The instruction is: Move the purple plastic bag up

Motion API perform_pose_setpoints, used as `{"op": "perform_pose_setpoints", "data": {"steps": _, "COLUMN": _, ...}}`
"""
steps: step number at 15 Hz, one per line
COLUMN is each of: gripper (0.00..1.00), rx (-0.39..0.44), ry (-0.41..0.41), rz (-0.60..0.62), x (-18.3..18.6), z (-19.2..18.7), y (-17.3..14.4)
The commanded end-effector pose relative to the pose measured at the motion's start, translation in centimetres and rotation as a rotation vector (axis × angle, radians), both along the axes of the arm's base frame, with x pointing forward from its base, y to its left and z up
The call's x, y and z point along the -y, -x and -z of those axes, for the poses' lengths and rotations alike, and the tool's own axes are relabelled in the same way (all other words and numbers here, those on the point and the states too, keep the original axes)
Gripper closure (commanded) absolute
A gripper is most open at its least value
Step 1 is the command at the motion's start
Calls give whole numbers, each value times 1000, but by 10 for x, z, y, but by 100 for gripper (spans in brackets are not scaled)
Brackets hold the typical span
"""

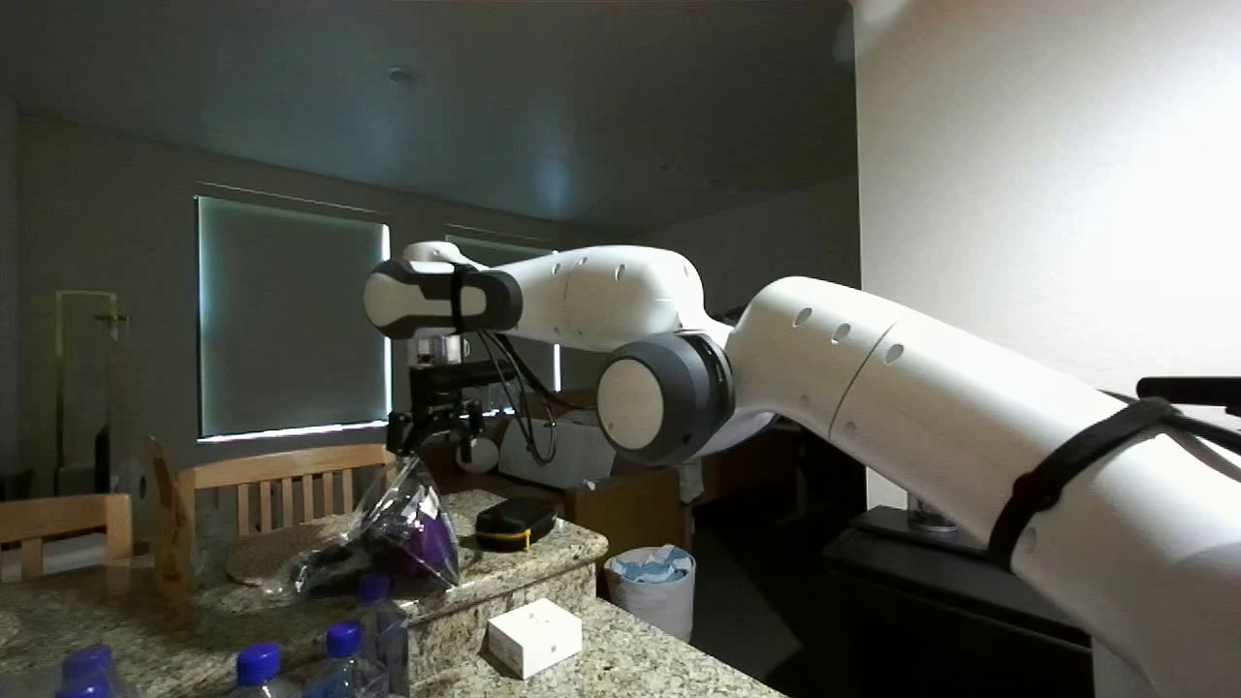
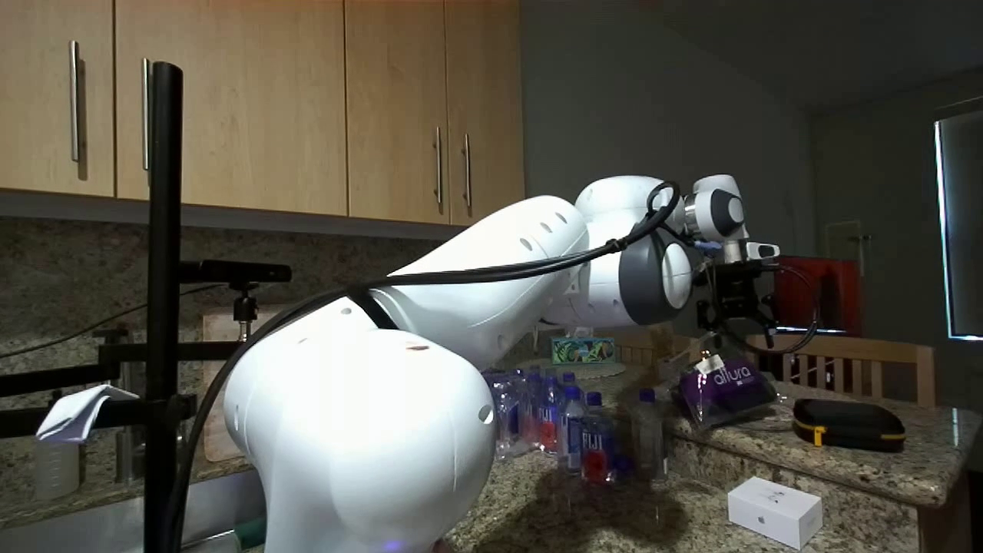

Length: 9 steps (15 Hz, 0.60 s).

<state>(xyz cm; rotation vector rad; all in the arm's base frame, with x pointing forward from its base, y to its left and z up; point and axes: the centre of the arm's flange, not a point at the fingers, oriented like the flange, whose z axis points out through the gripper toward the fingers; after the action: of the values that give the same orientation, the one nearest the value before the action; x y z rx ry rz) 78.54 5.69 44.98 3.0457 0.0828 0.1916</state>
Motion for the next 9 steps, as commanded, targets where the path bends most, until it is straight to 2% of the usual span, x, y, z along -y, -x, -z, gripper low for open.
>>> {"op": "perform_pose_setpoints", "data": {"steps": 1, "gripper": 0, "rx": -52, "ry": -3, "rz": 45, "x": -6, "z": -3, "y": -62}}
{"op": "perform_pose_setpoints", "data": {"steps": 2, "gripper": 0, "rx": -44, "ry": -47, "rz": 23, "x": -2, "z": -6, "y": -58}}
{"op": "perform_pose_setpoints", "data": {"steps": 3, "gripper": 0, "rx": -51, "ry": -139, "rz": -28, "x": 3, "z": -9, "y": -55}}
{"op": "perform_pose_setpoints", "data": {"steps": 4, "gripper": 0, "rx": -46, "ry": -179, "rz": -41, "x": 6, "z": -12, "y": -55}}
{"op": "perform_pose_setpoints", "data": {"steps": 8, "gripper": 0, "rx": 20, "ry": -373, "rz": 9, "x": 38, "z": -36, "y": -49}}
{"op": "perform_pose_setpoints", "data": {"steps": 9, "gripper": 0, "rx": 36, "ry": -392, "rz": 14, "x": 41, "z": -41, "y": -48}}
